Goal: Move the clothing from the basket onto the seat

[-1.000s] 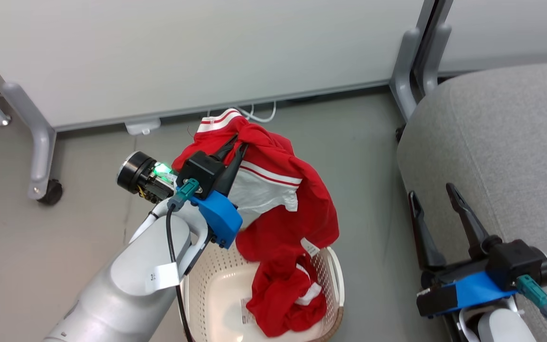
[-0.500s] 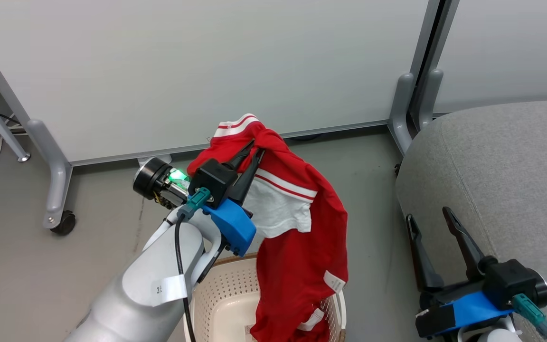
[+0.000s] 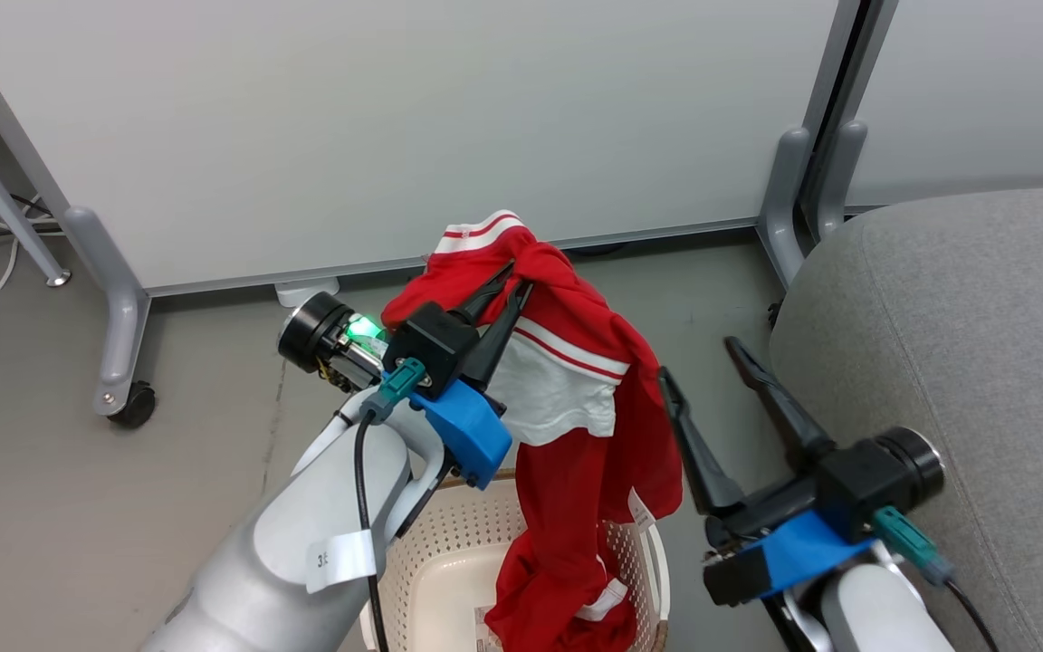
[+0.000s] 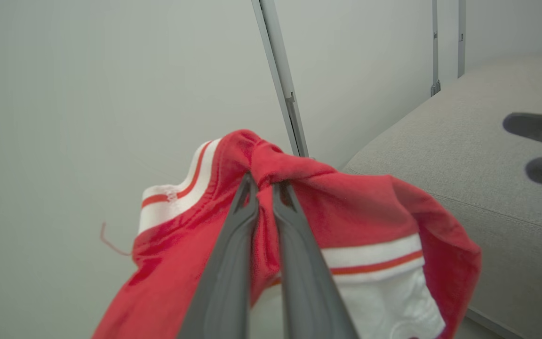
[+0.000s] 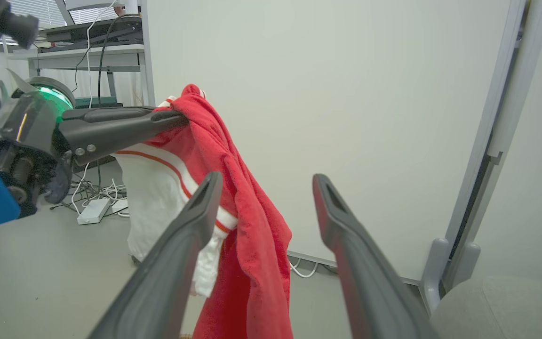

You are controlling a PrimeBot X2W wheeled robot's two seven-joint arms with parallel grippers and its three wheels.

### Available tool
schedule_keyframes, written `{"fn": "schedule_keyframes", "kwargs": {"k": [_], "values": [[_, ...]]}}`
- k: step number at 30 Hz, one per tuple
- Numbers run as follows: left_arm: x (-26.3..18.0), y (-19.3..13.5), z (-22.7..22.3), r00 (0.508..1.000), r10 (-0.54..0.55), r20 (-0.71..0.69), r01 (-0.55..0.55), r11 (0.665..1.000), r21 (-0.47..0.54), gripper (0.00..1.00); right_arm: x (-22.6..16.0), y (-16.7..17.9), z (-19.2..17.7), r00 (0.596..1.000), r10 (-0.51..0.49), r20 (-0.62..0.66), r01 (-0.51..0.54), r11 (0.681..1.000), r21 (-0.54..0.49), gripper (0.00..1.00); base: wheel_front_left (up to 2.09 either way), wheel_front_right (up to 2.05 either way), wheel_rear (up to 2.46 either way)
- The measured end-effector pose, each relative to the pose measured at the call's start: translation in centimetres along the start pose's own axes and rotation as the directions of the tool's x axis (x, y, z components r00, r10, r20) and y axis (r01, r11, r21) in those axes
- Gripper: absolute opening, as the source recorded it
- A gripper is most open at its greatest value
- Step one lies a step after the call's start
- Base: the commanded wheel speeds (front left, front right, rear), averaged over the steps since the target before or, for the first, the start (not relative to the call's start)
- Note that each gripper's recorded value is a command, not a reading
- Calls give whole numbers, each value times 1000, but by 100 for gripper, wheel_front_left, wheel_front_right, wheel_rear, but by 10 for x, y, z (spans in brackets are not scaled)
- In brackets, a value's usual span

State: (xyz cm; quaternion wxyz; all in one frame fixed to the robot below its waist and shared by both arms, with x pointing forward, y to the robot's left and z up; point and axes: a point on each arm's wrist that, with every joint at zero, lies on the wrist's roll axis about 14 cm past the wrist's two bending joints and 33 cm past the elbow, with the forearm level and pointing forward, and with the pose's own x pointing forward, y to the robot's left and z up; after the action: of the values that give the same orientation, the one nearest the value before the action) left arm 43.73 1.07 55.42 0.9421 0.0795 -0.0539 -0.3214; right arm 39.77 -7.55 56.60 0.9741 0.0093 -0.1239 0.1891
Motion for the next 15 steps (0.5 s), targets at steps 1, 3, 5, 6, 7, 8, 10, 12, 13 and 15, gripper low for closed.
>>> {"fn": "schedule_keyframes", "kwargs": {"k": [1, 3, 5, 6, 7, 8, 10, 12, 13, 15], "values": [[0, 0, -1, 1000, -1, -1, 1, 1000, -2, 0, 5, 6, 1, 1000, 22, 3, -22, 1000, -3, 100, 0, 0, 0], [1, -2, -1, 1000, -6, -1, 6, 1000, -3, 0, 13, 17, 2, 998, 64, 10, -64, 998, -14, 100, 0, 0, 0], [3, -3, -1, 1000, -10, 4, 10, 1000, -9, 0, 21, 25, 2, 995, 99, 9, -98, 995, -26, 100, 0, 0, 0], [4, -4, 0, 1000, -16, 7, 16, 1000, -13, 0, 26, 28, 2, 993, 114, 9, -113, 993, -29, 100, 0, 0, 0], [4, -4, 0, 1000, -16, 7, 16, 1000, -13, 0, 29, 31, 0, 992, 127, 4, -127, 991, -37, 100, 0, 0, 0], [5, -4, -1, 1000, -18, 6, 18, 1000, -10, 0, 33, 34, -1, 990, 140, 0, -140, 989, -44, 100, 0, 0, 0], [5, -3, -2, 1000, -17, 5, 17, 1000, -11, 0, 40, 37, -5, 987, 161, -10, -161, 985, -57, 100, 0, 0, 0], [7, -3, -1, 1000, -20, 9, 20, 1000, -10, 0, 48, 38, -7, 985, 172, -15, -172, 983, -70, 100, 0, 0, 0], [8, -3, 0, 1000, -21, 12, 21, 1000, -11, 0, 51, 38, -8, 984, 175, -20, -176, 982, -75, 100, 0, 0, 0], [8, -3, -2, 1000, -22, 11, 22, 1000, -13, 0, 57, 37, -15, 983, 179, -42, -182, 979, -88, 100, 0, 0, 0]]}}
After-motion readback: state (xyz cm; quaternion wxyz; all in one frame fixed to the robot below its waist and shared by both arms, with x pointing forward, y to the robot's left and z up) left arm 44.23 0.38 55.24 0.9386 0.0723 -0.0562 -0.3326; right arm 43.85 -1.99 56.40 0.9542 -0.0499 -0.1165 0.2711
